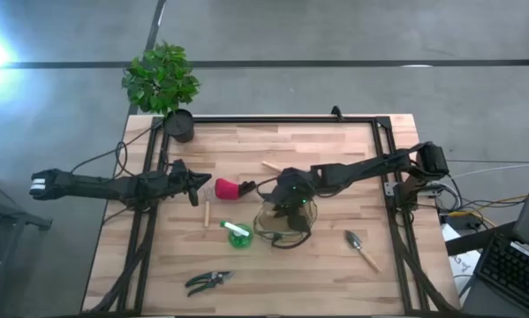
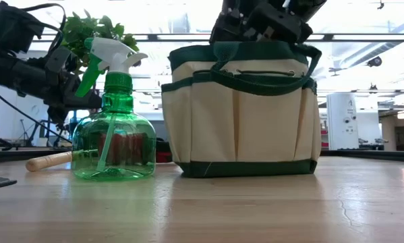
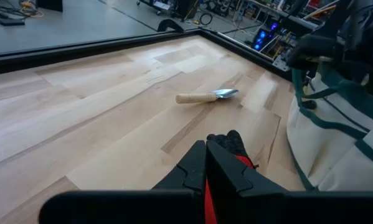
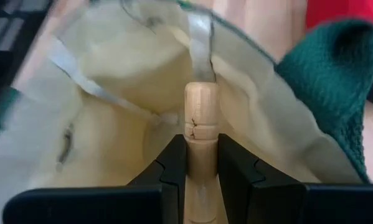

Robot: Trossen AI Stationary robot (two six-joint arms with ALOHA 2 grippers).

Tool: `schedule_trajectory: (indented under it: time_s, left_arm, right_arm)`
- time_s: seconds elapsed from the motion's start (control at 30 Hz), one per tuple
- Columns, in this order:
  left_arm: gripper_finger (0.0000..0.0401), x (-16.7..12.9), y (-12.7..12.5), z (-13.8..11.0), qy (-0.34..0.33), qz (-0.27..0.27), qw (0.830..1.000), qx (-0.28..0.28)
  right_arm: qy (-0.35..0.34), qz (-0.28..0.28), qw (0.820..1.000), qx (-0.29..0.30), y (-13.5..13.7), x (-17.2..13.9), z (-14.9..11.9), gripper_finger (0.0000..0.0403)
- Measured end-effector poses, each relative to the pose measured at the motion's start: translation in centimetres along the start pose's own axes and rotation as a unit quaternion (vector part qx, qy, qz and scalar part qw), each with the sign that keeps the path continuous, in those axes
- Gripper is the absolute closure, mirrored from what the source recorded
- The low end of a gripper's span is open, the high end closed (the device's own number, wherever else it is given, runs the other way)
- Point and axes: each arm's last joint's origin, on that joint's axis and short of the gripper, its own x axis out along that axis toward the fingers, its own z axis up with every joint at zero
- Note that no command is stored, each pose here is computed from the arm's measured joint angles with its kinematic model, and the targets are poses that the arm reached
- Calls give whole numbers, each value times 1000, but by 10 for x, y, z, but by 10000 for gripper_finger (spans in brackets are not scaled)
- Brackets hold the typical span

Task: Pick & Place Garden tools in Gardening bag
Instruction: Put the top right brown trowel into the gardening bag, then put the bottom brown trowel into the gardening bag

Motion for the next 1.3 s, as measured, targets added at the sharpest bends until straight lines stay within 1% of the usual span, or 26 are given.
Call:
schedule_trajectory:
  time_s: [0.1,0.4,0.67,0.8,0.9,1.0,1.1,1.2,1.3]
  left_arm:
    - [387,0,0,0,1,1,1000,1]
    - [387,0,0,0,2,1,1000,1]
    - [387,0,0,-1,4,2,1000,2]
    - [387,0,0,-1,4,2,1000,2]
    - [387,0,0,-1,4,2,1000,2]
    - [387,0,0,-1,4,2,1000,2]
    - [387,0,1,-1,5,2,1000,3]
    - [387,0,1,-1,6,3,1000,3]
    - [387,0,1,-1,7,3,1000,4]
  right_arm:
    - [14,-16,1000,4,-1,0,-3,352]
    - [19,-19,1000,9,-1,0,-4,348]
    - [16,-18,1000,10,-1,0,-3,233]
    - [9,-14,1000,19,0,-2,2,200]
    - [11,-9,1000,15,3,-7,9,189]
    - [22,-12,1000,4,9,-22,21,186]
    - [32,-28,999,0,18,-46,34,192]
    - [57,-60,996,12,27,-69,39,203]
    - [82,-99,991,29,37,-91,38,216]
